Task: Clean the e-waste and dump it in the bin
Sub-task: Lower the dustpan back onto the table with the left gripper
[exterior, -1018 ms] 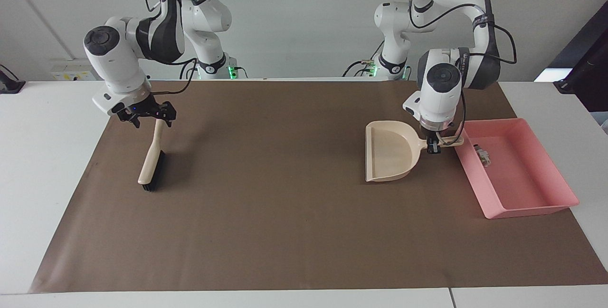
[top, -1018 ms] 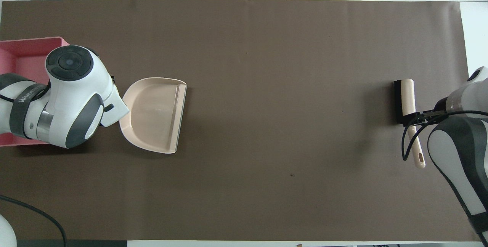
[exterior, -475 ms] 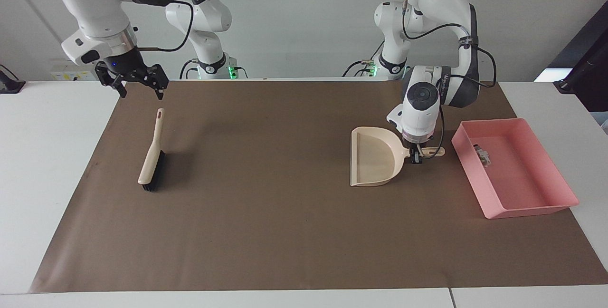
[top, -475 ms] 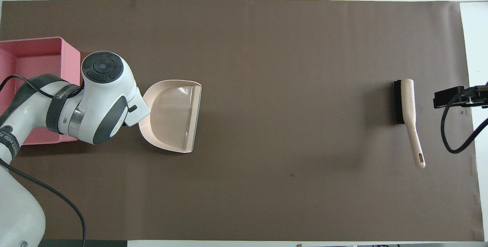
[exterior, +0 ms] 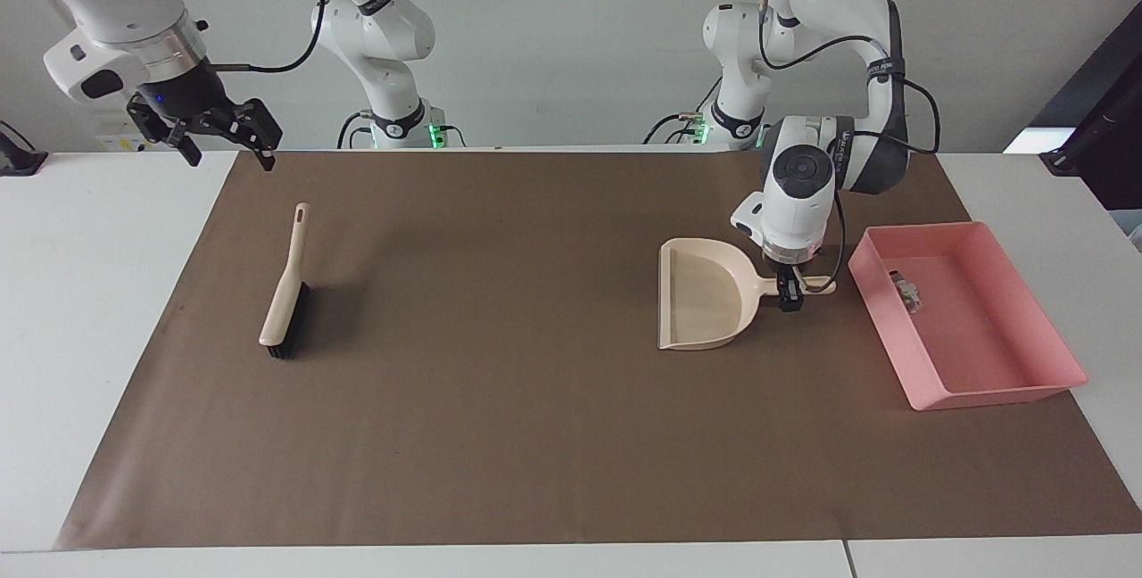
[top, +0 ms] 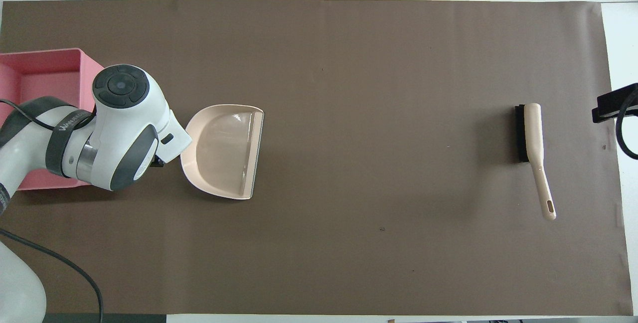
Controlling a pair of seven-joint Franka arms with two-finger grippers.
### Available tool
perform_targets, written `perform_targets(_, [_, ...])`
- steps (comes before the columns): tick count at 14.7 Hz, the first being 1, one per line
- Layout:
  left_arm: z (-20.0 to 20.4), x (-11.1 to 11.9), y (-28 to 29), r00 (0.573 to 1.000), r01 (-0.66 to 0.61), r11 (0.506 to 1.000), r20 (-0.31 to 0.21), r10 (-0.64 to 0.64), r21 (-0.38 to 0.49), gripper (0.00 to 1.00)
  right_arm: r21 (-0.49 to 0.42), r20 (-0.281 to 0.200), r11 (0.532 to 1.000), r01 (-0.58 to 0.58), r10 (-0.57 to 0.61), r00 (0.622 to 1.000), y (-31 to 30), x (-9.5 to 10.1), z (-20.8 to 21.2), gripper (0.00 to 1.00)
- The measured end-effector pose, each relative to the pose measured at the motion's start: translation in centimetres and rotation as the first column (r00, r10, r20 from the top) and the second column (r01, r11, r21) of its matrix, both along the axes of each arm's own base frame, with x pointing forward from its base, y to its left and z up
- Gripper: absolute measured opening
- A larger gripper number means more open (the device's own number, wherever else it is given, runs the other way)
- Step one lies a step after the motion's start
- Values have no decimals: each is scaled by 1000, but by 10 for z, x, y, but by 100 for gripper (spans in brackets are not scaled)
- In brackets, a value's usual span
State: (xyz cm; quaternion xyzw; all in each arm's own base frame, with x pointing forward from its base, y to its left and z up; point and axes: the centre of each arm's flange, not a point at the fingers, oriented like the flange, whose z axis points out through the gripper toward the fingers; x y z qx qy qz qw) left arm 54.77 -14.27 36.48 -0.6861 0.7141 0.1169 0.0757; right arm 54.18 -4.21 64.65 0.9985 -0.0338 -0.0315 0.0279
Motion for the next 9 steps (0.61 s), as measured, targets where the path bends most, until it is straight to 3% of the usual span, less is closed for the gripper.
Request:
perform_targets(1, [10, -2, 7, 998, -62, 998, 13, 62, 7, 99, -2, 3, 1000, 13, -13, 1000, 3, -1, 1, 100])
perform_targets(3, [34, -5, 27, 979, -201, 980, 49, 200, 16, 100, -5, 6, 999, 45, -45, 999, 8, -2, 3, 100])
perform_targets(7, [72, -8, 71, 880, -458, 889, 140, 455, -7, 100, -5, -26, 998, 62, -62, 998, 5, -8, -2, 100])
perform_targets(9, [79, -10, 85, 830, -540, 841, 158, 535, -14, 100, -4, -41, 998, 64, -64, 997, 3, -13, -8, 100])
